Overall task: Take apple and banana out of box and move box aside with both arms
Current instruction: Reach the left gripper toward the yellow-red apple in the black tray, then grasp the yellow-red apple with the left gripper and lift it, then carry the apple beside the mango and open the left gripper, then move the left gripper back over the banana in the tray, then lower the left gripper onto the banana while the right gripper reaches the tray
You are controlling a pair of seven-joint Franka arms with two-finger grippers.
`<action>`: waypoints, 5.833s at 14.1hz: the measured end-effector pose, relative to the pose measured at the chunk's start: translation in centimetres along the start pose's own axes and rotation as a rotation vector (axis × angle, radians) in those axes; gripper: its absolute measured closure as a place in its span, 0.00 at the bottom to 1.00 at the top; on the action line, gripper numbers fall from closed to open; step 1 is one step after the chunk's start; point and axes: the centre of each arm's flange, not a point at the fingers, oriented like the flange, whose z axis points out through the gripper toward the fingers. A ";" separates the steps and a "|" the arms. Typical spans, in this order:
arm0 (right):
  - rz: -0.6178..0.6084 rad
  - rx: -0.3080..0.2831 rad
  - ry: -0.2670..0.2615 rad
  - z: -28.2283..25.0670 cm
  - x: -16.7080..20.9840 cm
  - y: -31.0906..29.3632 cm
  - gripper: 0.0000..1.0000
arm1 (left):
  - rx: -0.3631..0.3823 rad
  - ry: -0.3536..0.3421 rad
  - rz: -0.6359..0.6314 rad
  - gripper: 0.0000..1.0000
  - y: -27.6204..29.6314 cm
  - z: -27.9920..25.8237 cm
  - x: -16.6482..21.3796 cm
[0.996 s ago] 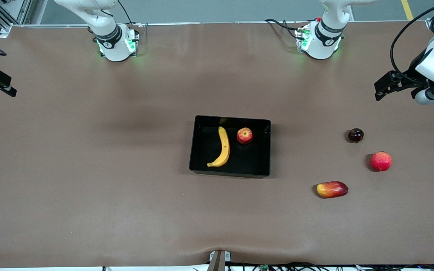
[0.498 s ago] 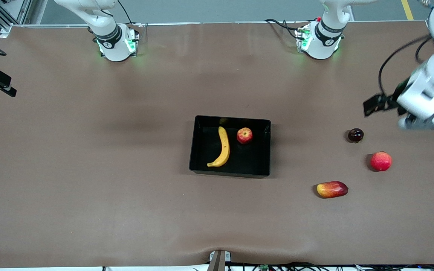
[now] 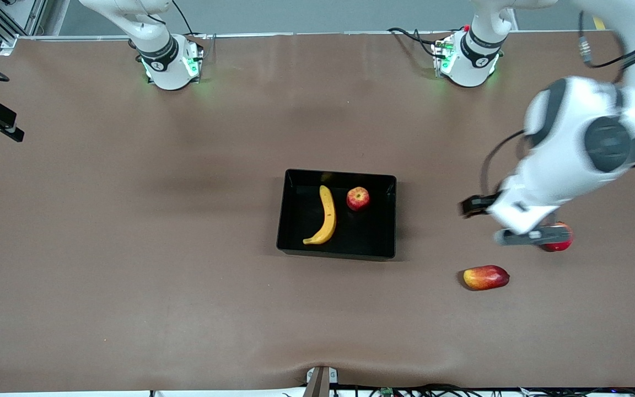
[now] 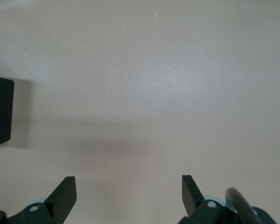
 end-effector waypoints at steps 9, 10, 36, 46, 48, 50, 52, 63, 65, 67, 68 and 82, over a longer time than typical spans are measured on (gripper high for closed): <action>0.006 0.000 0.000 0.0 0.0 0.3 0.00 | -0.013 -0.043 -0.187 0.00 17.7 14.8 -6.1; 0.006 0.000 0.000 0.0 0.0 0.3 0.00 | -0.004 -0.055 -0.195 0.00 18.6 16.1 -6.9; 0.003 -0.042 -0.044 7.5 4.9 1.7 0.00 | 0.027 0.000 -0.143 0.34 5.3 5.9 1.2; 0.071 -0.088 -0.108 18.9 8.9 8.8 0.00 | 0.221 -0.012 -0.047 0.34 -20.3 14.9 9.4; 0.084 -0.080 -0.121 20.0 9.0 9.5 0.00 | 0.195 0.010 -0.043 0.34 -22.8 18.1 10.4; 0.096 -0.071 -0.131 20.7 8.9 10.1 0.00 | 0.174 0.035 -0.052 0.34 -24.3 20.9 11.2; 0.091 -0.063 -0.137 21.0 9.0 9.7 0.00 | 0.163 0.042 -0.057 0.34 -25.1 22.8 11.8; 0.204 0.043 -0.209 21.7 9.2 4.2 0.00 | 0.112 0.076 -0.068 0.00 -18.9 12.9 12.1; 0.214 0.038 -0.211 21.7 9.4 2.9 0.00 | 0.082 0.044 -0.095 0.00 -12.3 7.7 9.4; 0.237 0.033 -0.212 21.7 9.6 1.7 0.00 | 0.043 0.019 -0.108 0.00 -4.3 5.2 6.0; 0.251 0.030 -0.213 21.6 9.7 0.9 0.00 | 0.029 0.004 -0.112 0.00 -0.6 5.5 4.2; 0.355 -0.034 -0.287 23.1 9.0 -12.3 0.00 | -0.026 0.136 0.192 0.00 26.6 25.2 -9.5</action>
